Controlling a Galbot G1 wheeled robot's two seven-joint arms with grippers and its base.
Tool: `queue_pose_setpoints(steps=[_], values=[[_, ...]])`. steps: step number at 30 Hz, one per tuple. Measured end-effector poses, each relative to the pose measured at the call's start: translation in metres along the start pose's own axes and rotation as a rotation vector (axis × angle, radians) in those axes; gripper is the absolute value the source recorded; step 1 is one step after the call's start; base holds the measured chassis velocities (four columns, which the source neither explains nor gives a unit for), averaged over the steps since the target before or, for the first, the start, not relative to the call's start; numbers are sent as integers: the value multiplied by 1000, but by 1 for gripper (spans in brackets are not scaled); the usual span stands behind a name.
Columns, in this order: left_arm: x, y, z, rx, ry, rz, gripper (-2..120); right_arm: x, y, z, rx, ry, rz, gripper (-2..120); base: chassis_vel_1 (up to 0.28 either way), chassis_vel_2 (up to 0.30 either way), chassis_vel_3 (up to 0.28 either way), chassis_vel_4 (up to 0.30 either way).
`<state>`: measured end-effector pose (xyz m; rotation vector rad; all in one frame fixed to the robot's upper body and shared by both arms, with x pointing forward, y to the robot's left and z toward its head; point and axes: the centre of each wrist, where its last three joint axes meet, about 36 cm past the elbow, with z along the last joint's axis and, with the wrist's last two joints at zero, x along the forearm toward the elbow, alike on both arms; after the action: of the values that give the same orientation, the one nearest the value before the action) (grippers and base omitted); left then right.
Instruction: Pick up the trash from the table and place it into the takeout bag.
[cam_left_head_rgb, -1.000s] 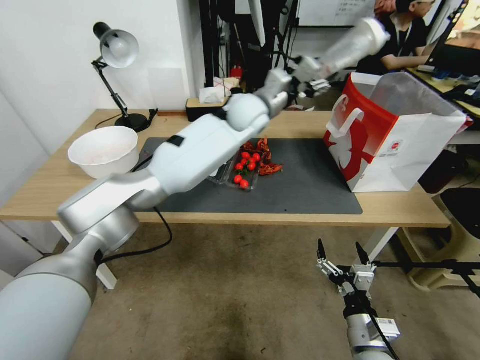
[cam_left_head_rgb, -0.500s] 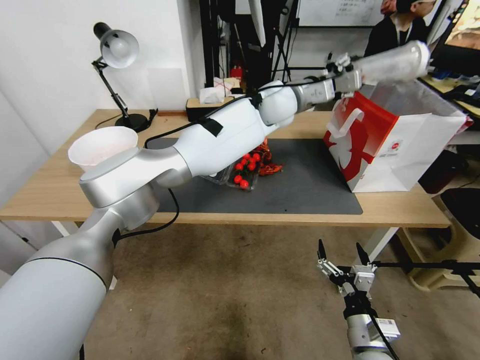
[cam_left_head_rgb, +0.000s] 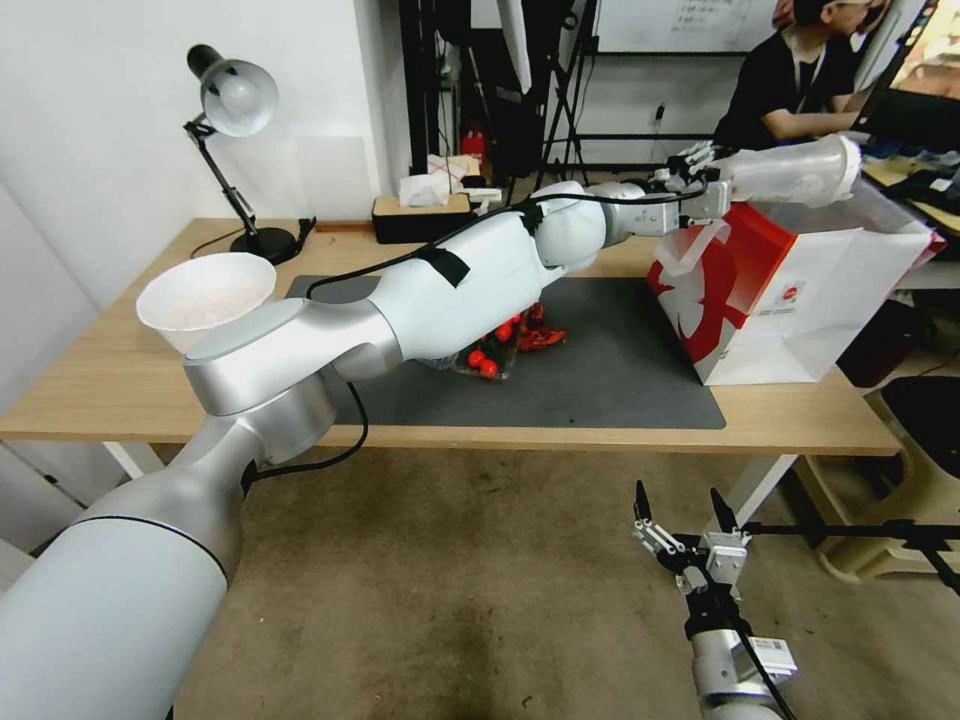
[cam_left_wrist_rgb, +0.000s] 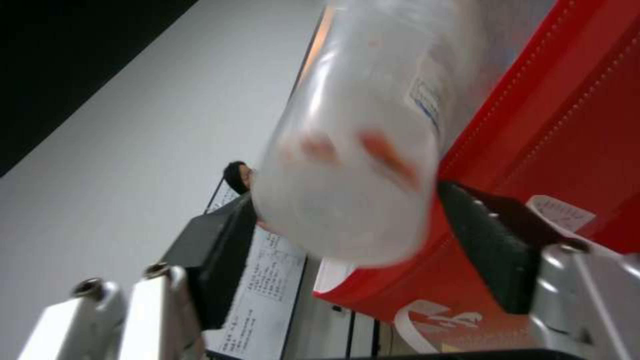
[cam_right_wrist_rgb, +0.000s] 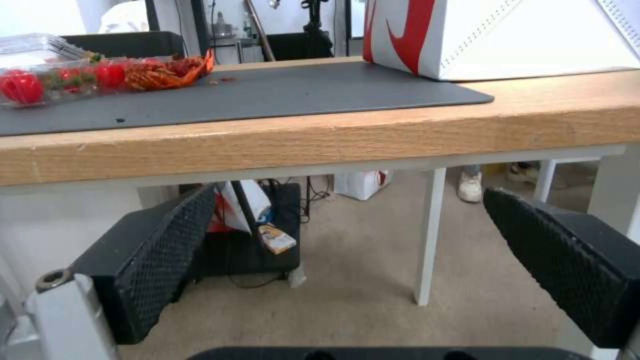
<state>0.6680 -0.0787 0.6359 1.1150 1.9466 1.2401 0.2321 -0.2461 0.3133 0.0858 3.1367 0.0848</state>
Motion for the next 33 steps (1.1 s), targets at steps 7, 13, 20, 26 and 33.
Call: queue_pose_setpoints(steps=[7, 13, 20, 26, 33], values=[[1, 0, 2, -16, -4, -31, 97, 0, -1, 0, 1, 1, 2, 100, 0, 0, 0, 0], [12, 2, 6, 32, -1, -68, 100, 0, 2, 1, -7, 3, 3, 100, 0, 0, 0, 0], [38, -1, 16, 165, 40, -117, 100, 1, 4, 1, -11, 3, 3, 100, 0, 0, 0, 0], [53, -1, 25, 246, 73, -170, 100, 1, 4, 1, -12, 2, 2, 100, 0, 0, 0, 0], [80, -8, 38, 386, 151, -265, 100, 1, 4, 1, -11, 2, 1, 100, 0, 0, 0, 0]])
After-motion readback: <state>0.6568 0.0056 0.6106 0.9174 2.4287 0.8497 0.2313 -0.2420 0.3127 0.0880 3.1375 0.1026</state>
